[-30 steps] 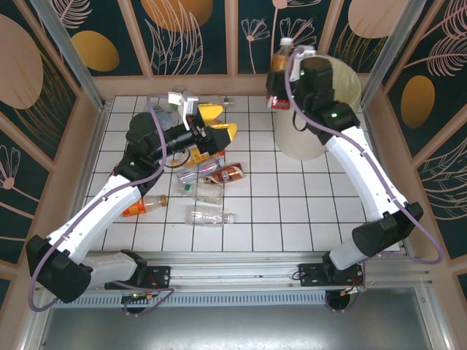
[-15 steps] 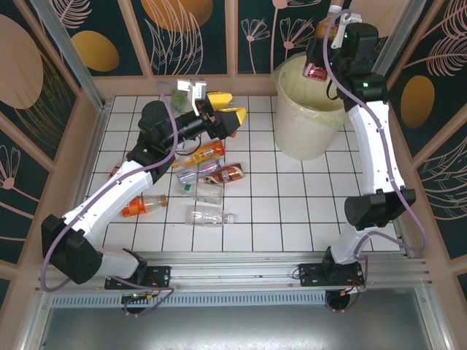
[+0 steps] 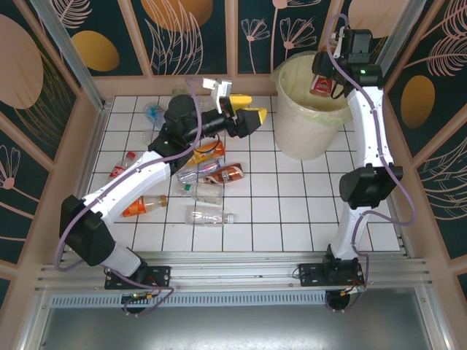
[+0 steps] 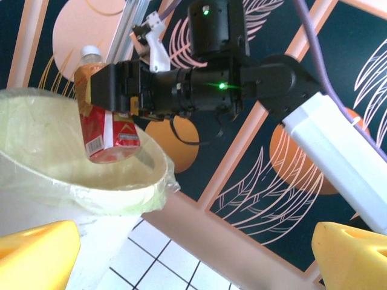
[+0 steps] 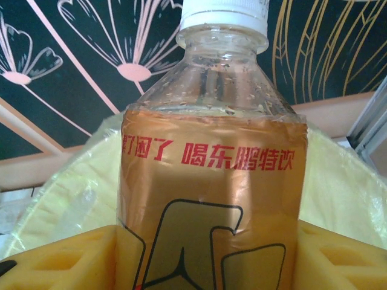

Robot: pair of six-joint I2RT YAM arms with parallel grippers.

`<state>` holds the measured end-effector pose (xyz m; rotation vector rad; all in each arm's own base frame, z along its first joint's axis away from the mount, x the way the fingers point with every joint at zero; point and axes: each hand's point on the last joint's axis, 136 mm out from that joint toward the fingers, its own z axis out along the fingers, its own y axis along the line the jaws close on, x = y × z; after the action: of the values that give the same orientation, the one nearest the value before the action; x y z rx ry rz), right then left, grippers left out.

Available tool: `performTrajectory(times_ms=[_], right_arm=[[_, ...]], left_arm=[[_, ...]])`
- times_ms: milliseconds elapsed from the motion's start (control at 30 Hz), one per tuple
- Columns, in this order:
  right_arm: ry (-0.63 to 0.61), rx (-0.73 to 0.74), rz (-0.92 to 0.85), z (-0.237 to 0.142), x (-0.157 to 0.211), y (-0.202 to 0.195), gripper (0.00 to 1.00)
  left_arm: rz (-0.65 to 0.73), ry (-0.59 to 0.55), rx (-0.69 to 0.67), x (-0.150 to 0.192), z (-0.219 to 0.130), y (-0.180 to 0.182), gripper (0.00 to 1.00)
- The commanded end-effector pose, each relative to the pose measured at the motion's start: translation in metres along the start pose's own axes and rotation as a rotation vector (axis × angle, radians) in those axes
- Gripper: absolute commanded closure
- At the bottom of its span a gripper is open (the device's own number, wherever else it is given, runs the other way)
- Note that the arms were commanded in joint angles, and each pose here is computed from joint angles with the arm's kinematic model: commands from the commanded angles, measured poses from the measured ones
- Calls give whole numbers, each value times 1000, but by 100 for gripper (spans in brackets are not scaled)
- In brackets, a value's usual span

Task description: Put the plastic bottles in the bin

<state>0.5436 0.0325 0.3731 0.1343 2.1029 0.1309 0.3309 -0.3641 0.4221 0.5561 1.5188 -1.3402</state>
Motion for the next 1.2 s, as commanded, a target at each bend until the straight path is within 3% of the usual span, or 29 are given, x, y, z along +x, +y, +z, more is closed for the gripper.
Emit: performTrajectory(times_ms=[0, 567, 1167], right_arm=[[33, -1, 18, -2, 9, -2, 37], [240, 8, 72, 51, 72, -20, 37], [366, -15, 123, 110, 115, -25, 37]], left_arm=[[19, 2, 5, -1, 7, -4, 1], [-12, 157, 24, 63, 28, -3, 1], [-7, 267, 46, 121, 26, -15, 1]])
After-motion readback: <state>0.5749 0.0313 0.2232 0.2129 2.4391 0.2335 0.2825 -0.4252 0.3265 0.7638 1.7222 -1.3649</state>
